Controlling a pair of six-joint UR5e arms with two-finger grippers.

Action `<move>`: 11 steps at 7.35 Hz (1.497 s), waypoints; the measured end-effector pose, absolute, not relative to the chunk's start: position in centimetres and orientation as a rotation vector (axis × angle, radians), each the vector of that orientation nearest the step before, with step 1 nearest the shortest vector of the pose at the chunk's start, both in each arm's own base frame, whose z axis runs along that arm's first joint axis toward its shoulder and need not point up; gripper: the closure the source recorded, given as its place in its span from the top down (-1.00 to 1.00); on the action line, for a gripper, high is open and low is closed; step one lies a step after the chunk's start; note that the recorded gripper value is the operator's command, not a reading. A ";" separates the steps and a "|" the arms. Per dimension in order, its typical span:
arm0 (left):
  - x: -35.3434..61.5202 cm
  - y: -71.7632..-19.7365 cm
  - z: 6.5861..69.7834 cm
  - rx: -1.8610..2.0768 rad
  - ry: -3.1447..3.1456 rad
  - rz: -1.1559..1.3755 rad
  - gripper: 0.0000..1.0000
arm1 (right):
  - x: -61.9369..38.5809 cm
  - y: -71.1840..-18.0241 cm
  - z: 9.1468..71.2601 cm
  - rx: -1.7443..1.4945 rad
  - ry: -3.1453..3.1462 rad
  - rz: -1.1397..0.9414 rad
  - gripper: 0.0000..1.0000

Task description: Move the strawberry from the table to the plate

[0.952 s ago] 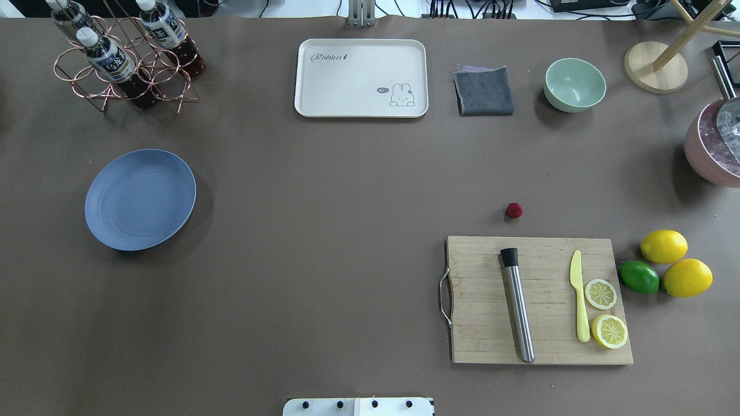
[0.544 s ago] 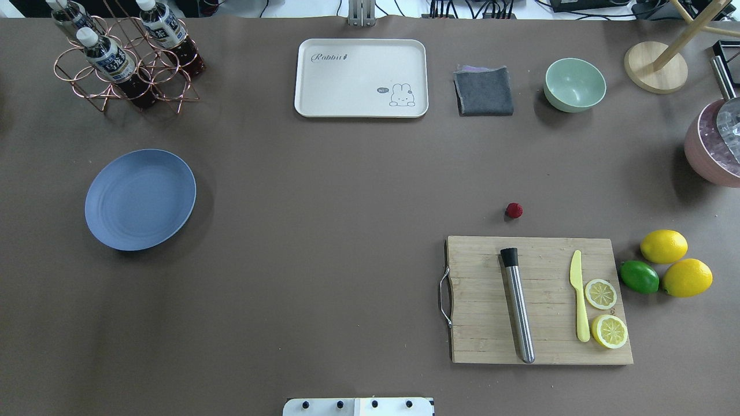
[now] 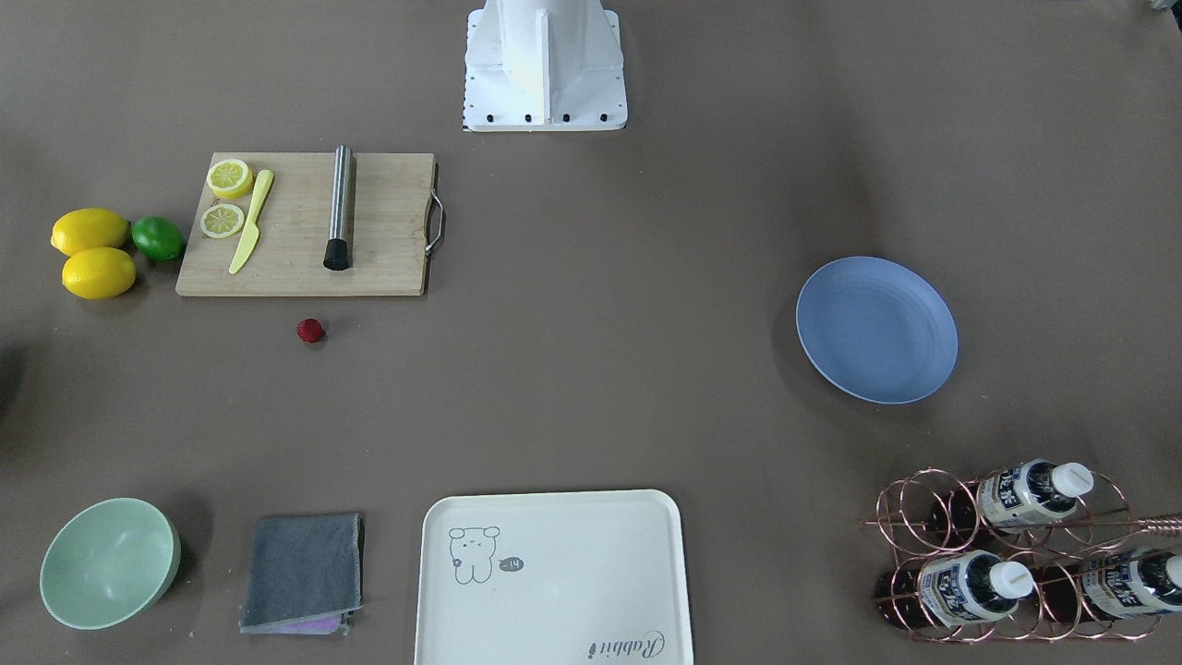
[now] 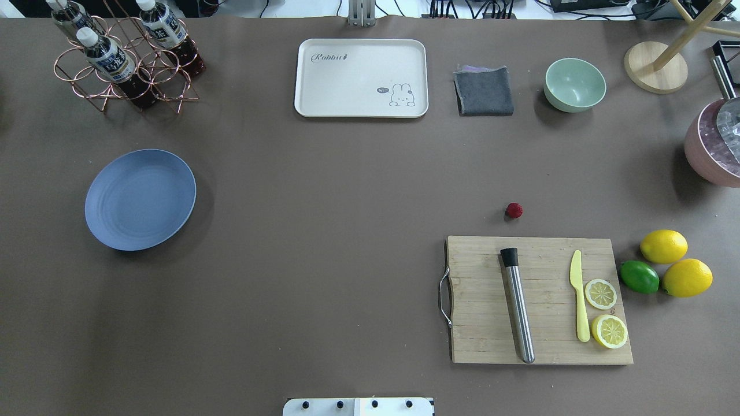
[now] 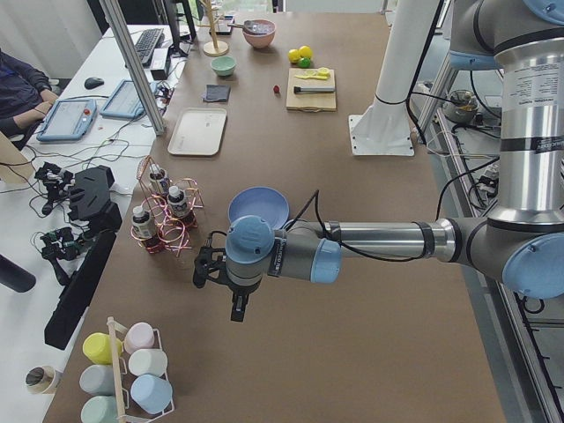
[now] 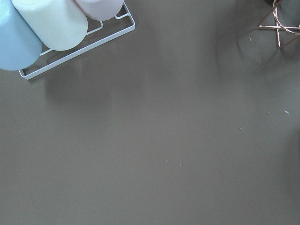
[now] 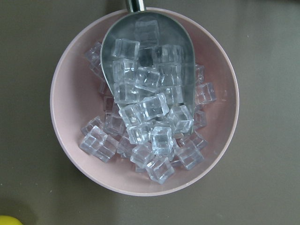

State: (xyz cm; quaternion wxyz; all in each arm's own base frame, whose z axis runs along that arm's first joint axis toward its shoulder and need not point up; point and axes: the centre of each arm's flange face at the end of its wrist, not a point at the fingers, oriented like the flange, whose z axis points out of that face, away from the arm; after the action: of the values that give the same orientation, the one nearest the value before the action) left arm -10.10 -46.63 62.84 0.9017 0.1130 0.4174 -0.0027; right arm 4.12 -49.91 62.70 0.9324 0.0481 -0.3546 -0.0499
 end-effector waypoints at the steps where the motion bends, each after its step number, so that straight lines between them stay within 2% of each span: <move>1: -9.5 -47.5 61.3 0.296 0.879 0.037 0.95 | 4.0 -50.1 60.5 0.141 -0.726 -0.121 1.00; 3: -5.2 -50.5 58.7 0.331 0.901 0.118 0.97 | 1.7 -50.6 54.4 0.232 -0.731 -0.186 1.00; 6: 3.8 -51.9 57.4 0.215 0.947 0.023 0.96 | -8.3 -52.1 48.1 0.202 -0.736 -0.142 1.00; 8: 12.0 -51.3 58.2 0.196 0.985 0.007 0.95 | -14.1 -52.1 45.5 0.201 -0.763 -0.144 1.00; 11: 21.0 -49.8 60.2 0.209 1.036 -0.009 0.89 | -17.1 -51.7 44.6 0.210 -0.787 -0.148 1.00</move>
State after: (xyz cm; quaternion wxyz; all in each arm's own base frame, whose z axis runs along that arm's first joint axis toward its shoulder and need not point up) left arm 21.03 -49.80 60.18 0.8636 0.0998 0.4942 -0.0042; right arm -17.14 -51.67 44.63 0.9156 0.1021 -0.3822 -0.0720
